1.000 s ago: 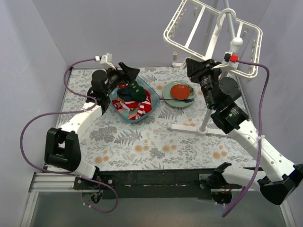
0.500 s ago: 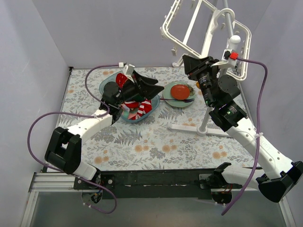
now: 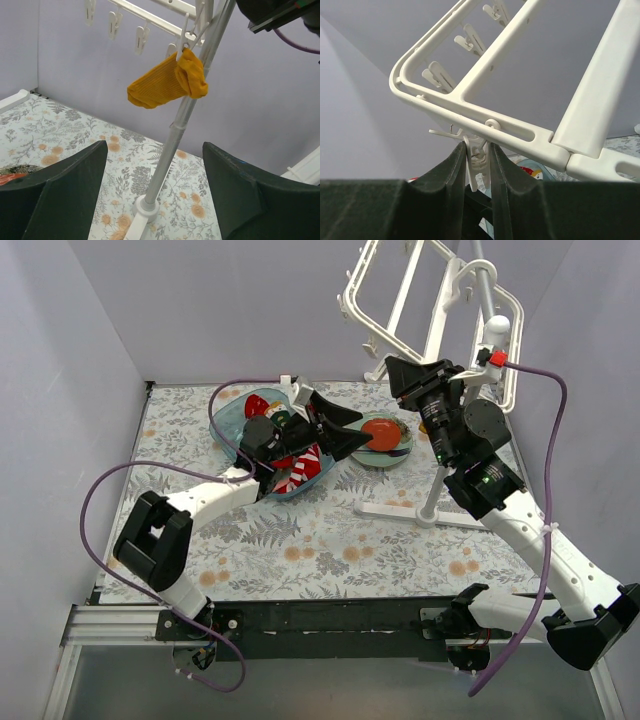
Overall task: Remove the socks clipped to the hanger
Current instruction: Remove the sock from the hanger.
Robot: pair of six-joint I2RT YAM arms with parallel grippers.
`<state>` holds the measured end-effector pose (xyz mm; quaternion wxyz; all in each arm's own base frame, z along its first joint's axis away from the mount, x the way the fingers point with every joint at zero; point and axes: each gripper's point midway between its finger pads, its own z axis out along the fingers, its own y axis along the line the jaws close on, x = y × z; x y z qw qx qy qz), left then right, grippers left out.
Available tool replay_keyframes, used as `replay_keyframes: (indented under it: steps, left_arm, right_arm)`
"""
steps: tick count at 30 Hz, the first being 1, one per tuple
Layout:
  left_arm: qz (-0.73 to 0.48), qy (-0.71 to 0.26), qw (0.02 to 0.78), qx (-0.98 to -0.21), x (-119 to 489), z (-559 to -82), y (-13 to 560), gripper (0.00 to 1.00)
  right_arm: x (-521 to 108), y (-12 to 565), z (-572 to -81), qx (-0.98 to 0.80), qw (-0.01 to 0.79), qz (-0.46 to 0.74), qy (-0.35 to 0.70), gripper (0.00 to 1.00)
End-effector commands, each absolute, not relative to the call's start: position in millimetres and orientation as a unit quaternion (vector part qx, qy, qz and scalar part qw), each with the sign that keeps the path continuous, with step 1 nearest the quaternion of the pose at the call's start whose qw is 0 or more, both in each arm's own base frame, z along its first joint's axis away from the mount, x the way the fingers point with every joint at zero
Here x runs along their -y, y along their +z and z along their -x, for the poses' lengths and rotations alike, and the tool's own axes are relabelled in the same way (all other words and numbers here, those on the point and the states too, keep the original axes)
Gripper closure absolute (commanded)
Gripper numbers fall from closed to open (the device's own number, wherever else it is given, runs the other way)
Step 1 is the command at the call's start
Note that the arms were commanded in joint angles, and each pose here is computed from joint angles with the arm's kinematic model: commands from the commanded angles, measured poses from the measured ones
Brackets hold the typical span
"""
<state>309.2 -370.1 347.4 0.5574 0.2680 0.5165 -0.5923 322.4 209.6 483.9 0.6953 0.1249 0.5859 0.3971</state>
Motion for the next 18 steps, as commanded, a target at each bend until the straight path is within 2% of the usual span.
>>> replay_keyframes:
  steps: [1,18]
  left_arm:
    - [-0.267,-0.574,0.609,-0.478,377,-312,365,0.23]
    - [-0.228,-0.566,0.646,-0.458,440,-301,368,0.2]
  right_arm:
    - [-234,507,-299,-0.569,0.654,-0.102,0.489,0.99]
    - [-244,509,-300,-0.567,0.623,-0.118,0.526,0.99]
